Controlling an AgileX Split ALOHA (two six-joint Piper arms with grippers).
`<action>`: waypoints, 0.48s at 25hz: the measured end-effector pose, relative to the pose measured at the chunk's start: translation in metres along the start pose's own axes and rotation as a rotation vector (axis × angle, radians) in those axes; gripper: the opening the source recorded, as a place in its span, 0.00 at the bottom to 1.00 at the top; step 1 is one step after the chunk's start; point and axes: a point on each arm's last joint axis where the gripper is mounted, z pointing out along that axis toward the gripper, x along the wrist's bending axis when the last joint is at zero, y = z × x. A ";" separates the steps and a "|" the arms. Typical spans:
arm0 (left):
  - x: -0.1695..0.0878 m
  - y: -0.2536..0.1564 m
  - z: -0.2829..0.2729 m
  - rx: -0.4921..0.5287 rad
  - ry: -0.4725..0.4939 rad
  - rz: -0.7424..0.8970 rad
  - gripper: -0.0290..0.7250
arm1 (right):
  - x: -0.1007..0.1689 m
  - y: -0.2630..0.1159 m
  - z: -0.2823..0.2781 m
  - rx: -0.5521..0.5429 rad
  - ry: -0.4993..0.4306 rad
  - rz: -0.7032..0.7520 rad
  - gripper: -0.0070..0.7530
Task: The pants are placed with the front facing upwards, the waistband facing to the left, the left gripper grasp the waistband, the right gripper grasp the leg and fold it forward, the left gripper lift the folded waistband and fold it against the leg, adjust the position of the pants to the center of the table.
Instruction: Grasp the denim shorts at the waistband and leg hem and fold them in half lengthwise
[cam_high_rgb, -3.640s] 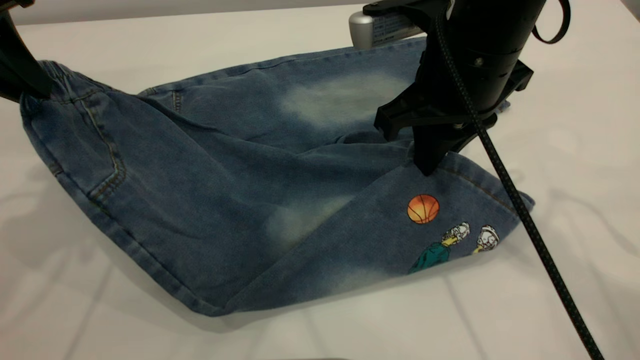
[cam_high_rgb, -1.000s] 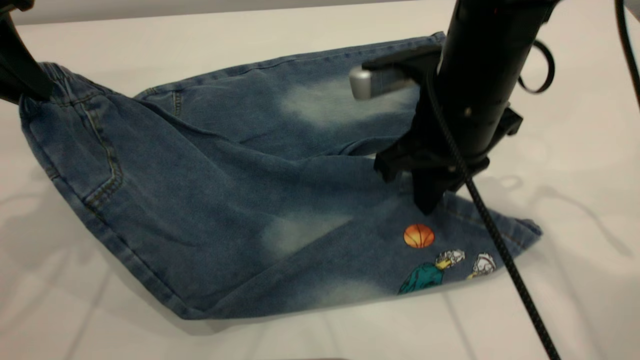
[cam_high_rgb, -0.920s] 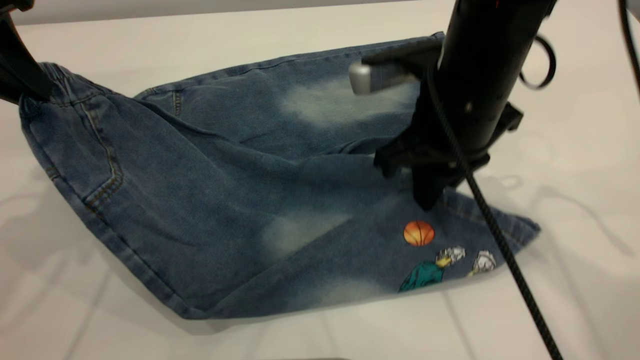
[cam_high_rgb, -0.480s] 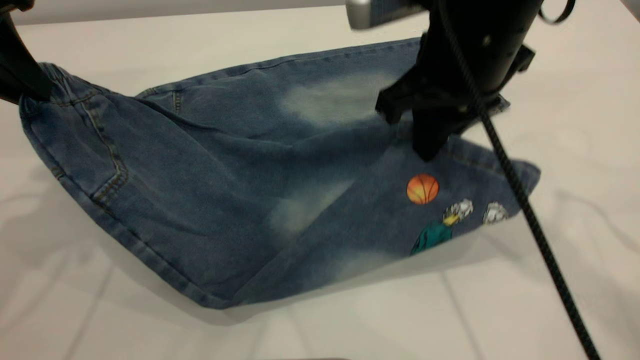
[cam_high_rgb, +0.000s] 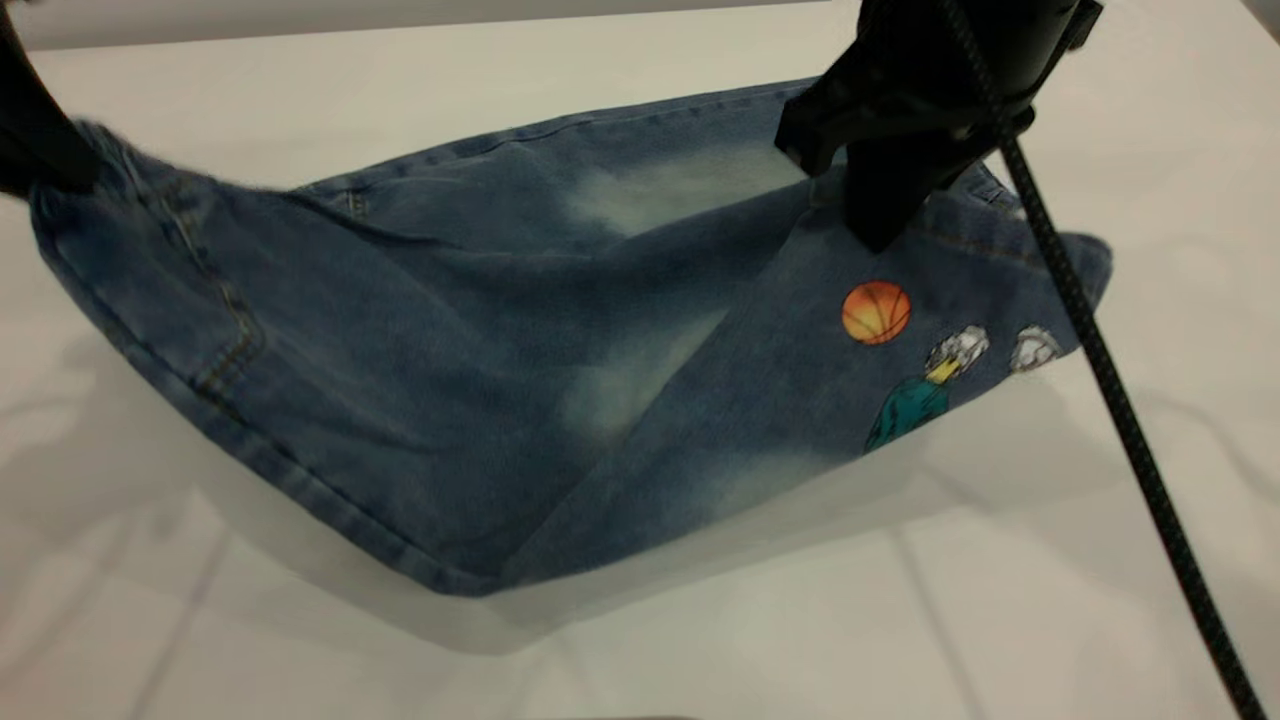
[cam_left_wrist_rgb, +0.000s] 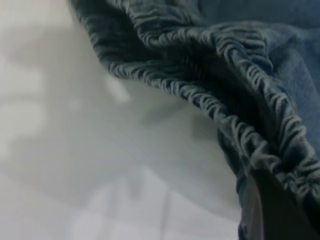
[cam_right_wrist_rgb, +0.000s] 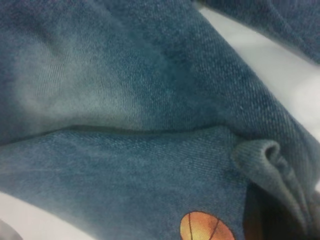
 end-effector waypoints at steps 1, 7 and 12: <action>-0.002 0.002 -0.006 -0.032 -0.009 -0.010 0.17 | -0.003 0.003 -0.004 -0.009 -0.003 0.007 0.05; 0.013 0.017 -0.024 -0.199 -0.041 -0.246 0.17 | -0.035 0.021 -0.020 -0.089 -0.015 0.102 0.05; 0.023 0.018 -0.004 -0.152 -0.041 -0.333 0.17 | -0.064 0.025 -0.021 -0.095 0.002 0.196 0.05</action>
